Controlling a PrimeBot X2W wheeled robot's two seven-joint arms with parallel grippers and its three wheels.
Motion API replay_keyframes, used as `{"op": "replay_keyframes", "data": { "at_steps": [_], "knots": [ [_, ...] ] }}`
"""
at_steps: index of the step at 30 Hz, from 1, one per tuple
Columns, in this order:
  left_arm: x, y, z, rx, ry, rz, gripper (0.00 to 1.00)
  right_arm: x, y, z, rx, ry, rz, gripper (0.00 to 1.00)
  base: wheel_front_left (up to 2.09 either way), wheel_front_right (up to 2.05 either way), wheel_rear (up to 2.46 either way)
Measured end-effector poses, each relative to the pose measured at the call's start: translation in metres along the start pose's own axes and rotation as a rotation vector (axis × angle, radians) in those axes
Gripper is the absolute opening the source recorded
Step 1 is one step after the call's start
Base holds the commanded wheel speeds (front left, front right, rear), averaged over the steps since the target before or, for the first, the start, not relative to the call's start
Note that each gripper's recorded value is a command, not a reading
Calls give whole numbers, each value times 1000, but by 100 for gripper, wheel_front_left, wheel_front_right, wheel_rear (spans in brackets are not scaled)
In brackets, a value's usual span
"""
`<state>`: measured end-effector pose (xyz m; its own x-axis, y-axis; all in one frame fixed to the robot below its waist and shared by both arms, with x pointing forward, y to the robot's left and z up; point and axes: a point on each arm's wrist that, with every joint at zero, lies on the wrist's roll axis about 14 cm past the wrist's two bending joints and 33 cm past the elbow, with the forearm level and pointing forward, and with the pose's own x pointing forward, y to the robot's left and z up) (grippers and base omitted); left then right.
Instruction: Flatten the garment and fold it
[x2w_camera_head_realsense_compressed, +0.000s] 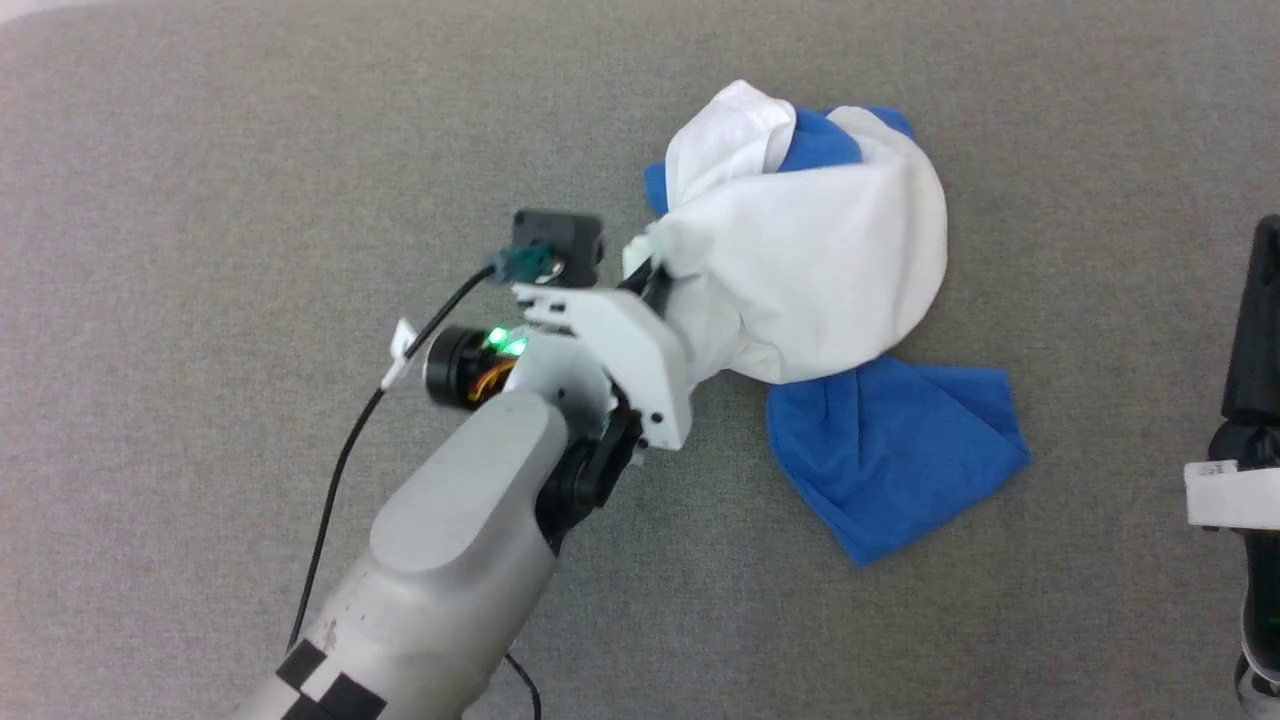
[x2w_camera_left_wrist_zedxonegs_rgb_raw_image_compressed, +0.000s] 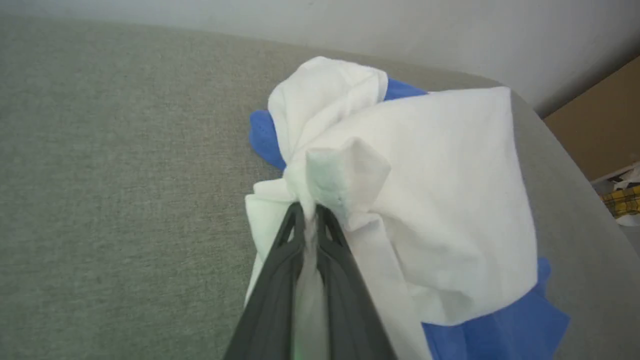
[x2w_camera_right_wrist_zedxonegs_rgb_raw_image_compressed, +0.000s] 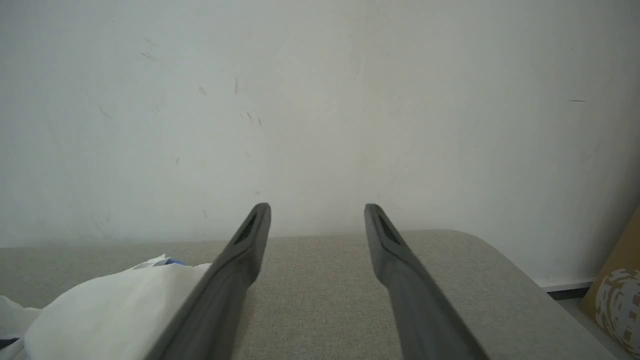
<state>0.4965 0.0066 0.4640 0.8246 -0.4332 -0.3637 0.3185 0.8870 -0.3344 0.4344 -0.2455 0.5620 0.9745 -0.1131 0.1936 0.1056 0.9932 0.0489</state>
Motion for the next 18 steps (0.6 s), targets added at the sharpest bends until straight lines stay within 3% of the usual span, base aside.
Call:
{"op": "replay_keyframes", "data": {
  "at_steps": [3,5,6,12,18],
  "knots": [
    [0,22,-28,-22,46,63,0,2,5,-8,4,23,15,100,0,0,0],
    [0,25,-40,-36,65,74,47,4,6,-10,3,26,17,100,0,0,0],
    [0,25,-42,-51,66,71,100,5,7,-11,3,26,18,100,0,0,0],
    [-3,18,-16,-77,-63,43,100,9,15,-12,5,34,38,100,0,0,0],
    [-33,19,66,-64,-372,31,100,7,21,2,14,9,54,100,0,0,0]
  ]
}}
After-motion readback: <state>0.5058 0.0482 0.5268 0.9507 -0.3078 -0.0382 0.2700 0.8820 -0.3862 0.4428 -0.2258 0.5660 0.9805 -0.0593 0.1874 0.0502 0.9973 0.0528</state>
